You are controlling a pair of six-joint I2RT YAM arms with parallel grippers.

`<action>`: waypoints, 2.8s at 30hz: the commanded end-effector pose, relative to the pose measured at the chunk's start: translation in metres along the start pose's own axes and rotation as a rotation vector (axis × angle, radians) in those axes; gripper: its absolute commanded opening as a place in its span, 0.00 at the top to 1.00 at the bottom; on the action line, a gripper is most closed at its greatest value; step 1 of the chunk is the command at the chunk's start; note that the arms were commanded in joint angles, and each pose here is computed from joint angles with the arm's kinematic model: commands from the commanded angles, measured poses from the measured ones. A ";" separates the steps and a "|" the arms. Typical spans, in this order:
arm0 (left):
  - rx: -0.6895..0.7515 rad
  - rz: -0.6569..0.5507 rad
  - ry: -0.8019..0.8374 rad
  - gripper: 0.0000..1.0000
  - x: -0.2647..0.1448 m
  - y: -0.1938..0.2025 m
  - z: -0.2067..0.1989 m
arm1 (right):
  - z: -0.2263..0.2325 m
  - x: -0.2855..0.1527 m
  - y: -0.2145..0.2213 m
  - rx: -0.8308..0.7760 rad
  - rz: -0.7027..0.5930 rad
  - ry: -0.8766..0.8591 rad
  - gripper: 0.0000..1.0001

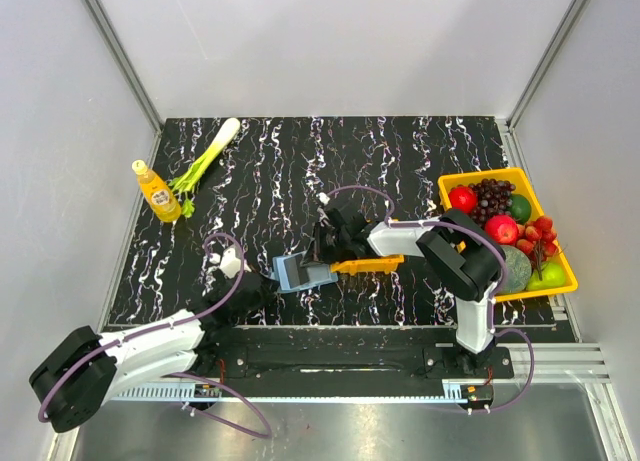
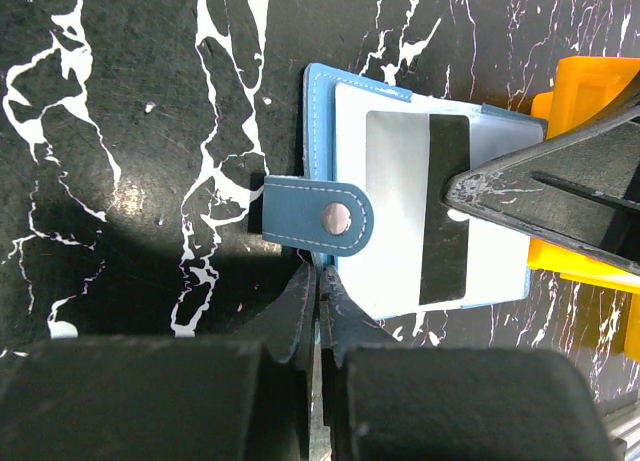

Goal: Put the credit cards into the card holder
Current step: Insert the credit card into the card holder.

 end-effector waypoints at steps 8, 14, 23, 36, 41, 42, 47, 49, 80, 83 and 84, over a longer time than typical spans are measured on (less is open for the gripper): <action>-0.018 -0.038 0.027 1.00 -0.001 -0.006 -0.005 | -0.003 -0.003 0.020 -0.089 0.036 0.150 0.78; -0.017 -0.043 0.026 1.00 -0.001 -0.008 -0.006 | 0.007 -0.015 0.012 -0.129 -0.012 0.145 0.73; -0.014 -0.038 0.029 1.00 -0.001 -0.007 -0.007 | 0.011 -0.005 0.016 -0.128 0.047 0.081 0.89; -0.015 -0.034 0.029 1.00 0.000 -0.006 -0.006 | 0.012 0.013 0.026 -0.048 0.125 0.017 0.98; -0.017 -0.031 0.029 1.00 0.000 -0.004 -0.004 | 0.020 0.016 0.026 -0.037 0.125 -0.027 0.94; -0.017 -0.031 0.029 1.00 0.000 -0.005 -0.005 | 0.021 0.016 0.027 -0.039 0.123 -0.030 0.94; -0.020 -0.032 0.031 1.00 0.000 -0.005 -0.005 | 0.026 0.015 0.029 -0.062 0.122 -0.034 0.93; -0.020 -0.030 0.031 1.00 0.000 -0.004 -0.005 | 0.031 0.017 0.032 -0.073 0.137 -0.045 0.91; -0.023 -0.044 0.024 1.00 -0.002 -0.006 -0.002 | 0.030 -0.002 0.013 -0.079 0.024 -0.026 0.57; -0.024 -0.036 0.026 1.00 -0.001 -0.005 -0.003 | 0.030 0.001 0.016 -0.075 0.035 -0.022 0.57; -0.024 -0.038 0.027 1.00 -0.001 -0.005 -0.003 | 0.029 0.003 0.018 -0.076 0.043 -0.008 0.57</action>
Point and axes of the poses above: each gripper's point midway between its finger pads, its own x axis out along the fingers, its own z axis along the line the jaws close on, y = z × x, the point moved 5 cm from there along -x, back along the fingers, and after that the axes turned 1 degree about x, right-handed, at the moved point
